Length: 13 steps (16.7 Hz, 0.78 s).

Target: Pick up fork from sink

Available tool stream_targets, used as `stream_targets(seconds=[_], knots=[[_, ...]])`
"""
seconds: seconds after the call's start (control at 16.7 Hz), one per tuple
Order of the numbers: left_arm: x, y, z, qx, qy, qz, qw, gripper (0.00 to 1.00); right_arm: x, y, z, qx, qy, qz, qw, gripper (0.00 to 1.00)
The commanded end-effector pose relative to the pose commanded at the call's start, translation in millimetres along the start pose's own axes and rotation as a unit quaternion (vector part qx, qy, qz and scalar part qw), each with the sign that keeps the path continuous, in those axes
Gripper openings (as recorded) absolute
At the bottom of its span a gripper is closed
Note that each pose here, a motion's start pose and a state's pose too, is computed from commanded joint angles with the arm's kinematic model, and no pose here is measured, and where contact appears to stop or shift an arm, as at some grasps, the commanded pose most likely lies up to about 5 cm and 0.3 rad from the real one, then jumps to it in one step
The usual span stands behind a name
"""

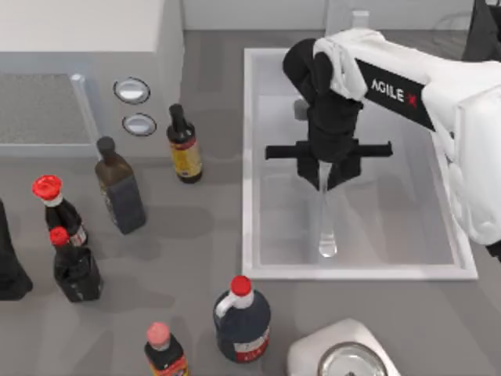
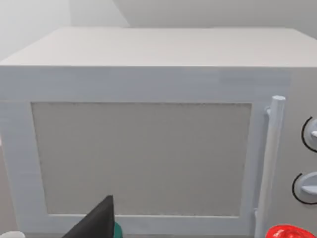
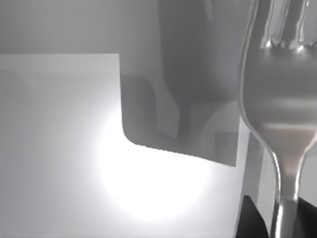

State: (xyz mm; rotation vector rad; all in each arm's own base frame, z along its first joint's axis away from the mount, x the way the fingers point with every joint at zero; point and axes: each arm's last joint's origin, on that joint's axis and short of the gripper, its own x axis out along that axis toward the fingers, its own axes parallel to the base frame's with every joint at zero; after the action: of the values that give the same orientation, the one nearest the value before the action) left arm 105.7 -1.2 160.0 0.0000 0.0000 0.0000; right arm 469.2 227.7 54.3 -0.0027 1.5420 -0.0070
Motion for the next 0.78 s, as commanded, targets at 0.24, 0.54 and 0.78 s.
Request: stream_targets(seconds=[0.24,0.54,0.78], knots=[[0,0,0,0.000,0.000,0.000,1.000,1.00,-60,3,7,0.000,-0.005,0.002,1.000,0.00],[0,0,0,0.000,0.000,0.000,1.000,1.00,-121,-4,-2,0.000,-0.006,0.003,1.000,0.00],[0,0,0,0.000,0.000,0.000,1.000,1.00,-129,-5,-4,0.000,-0.007,0.004,1.000,0.00]])
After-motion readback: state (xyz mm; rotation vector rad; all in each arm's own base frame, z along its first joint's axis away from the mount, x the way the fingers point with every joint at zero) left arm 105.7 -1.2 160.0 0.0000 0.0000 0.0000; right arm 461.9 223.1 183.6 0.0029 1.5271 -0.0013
